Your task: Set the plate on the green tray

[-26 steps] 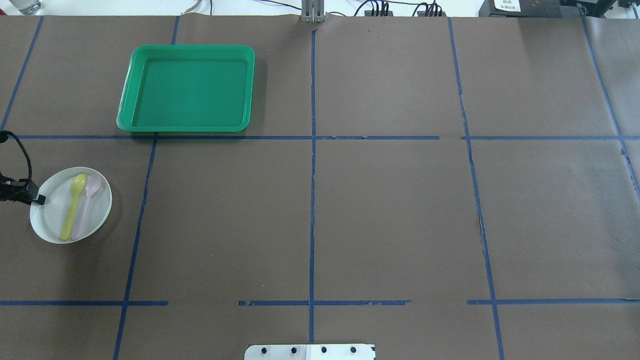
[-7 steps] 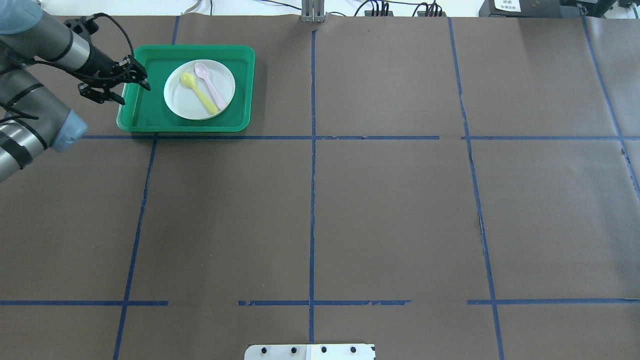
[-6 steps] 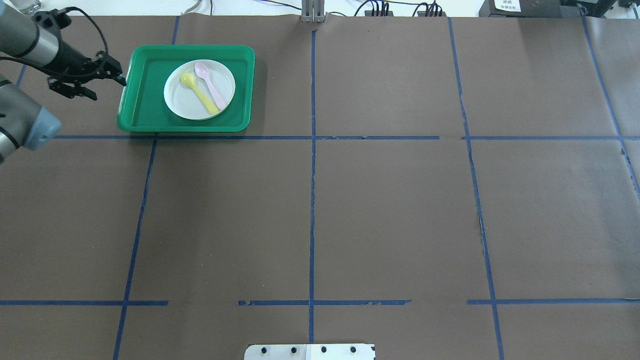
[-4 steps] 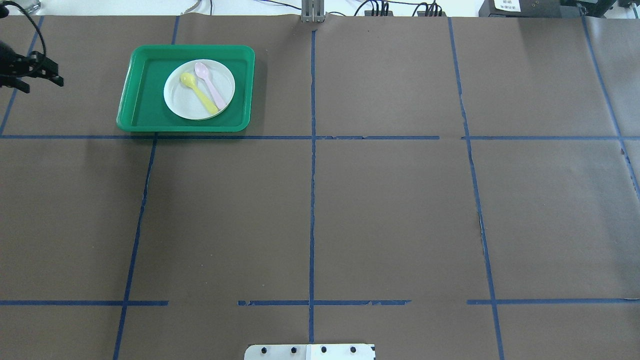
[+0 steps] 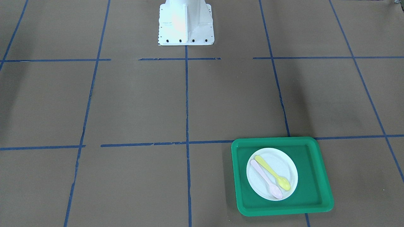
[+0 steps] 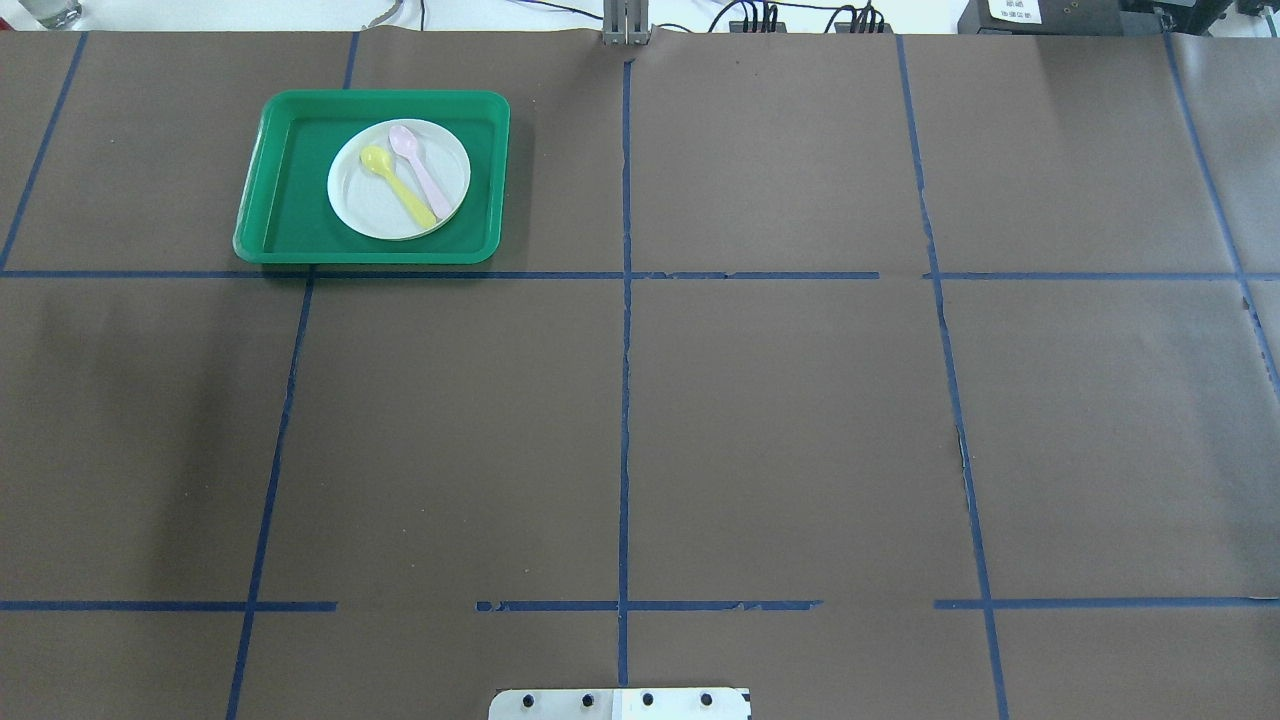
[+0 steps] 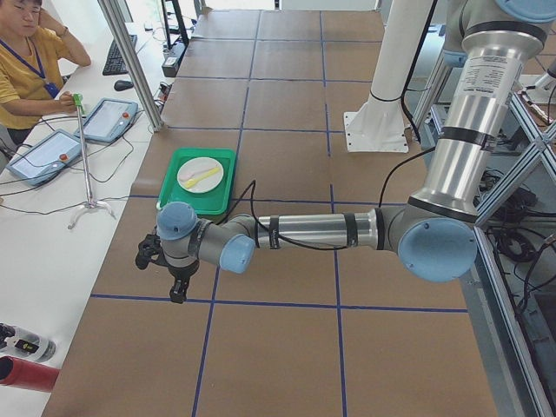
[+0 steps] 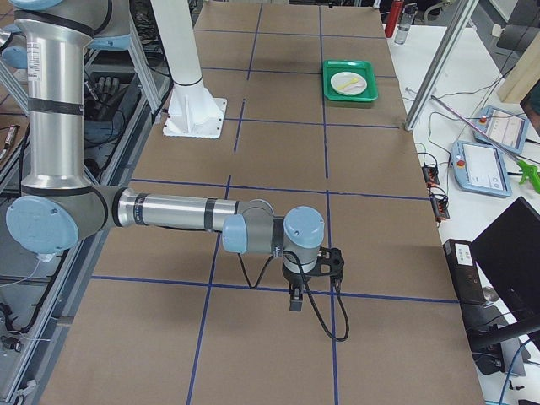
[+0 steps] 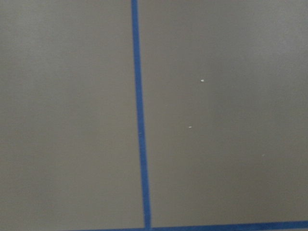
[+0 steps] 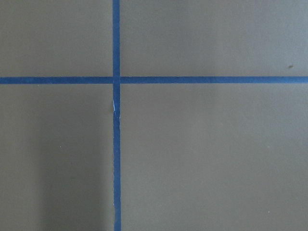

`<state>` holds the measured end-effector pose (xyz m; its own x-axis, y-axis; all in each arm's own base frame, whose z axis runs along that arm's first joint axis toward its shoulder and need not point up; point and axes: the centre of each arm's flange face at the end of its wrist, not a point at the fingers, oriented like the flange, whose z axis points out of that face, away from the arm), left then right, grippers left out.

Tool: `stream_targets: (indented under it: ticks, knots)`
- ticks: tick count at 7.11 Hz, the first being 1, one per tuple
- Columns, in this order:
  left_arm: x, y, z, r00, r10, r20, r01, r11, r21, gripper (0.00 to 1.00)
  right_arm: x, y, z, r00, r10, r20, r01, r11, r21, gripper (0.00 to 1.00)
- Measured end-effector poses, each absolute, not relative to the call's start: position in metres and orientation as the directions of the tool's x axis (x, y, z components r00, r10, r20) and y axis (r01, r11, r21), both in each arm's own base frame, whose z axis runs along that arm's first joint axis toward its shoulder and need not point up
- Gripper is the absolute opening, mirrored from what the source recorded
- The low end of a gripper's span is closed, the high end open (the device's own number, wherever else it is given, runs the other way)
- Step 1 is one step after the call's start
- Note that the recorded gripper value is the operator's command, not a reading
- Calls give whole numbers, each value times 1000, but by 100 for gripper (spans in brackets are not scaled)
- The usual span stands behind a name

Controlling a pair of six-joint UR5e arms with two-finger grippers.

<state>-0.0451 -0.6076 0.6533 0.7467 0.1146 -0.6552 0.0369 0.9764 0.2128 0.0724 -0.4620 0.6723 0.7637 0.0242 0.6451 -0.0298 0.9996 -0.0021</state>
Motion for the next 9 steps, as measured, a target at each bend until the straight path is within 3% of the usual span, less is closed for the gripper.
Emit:
stream_targets:
  ticks: [2, 9]
  knots:
    - [-108, -588, 656, 763, 128, -634, 14, 977, 215, 100, 72, -462, 673, 764, 25, 645, -30, 1000, -3, 100]
    - [-123, -530, 677, 763, 118, -636, 6, 982, 190, 100, 72, -462, 673, 764, 25, 645, -30, 1000, -3, 100]
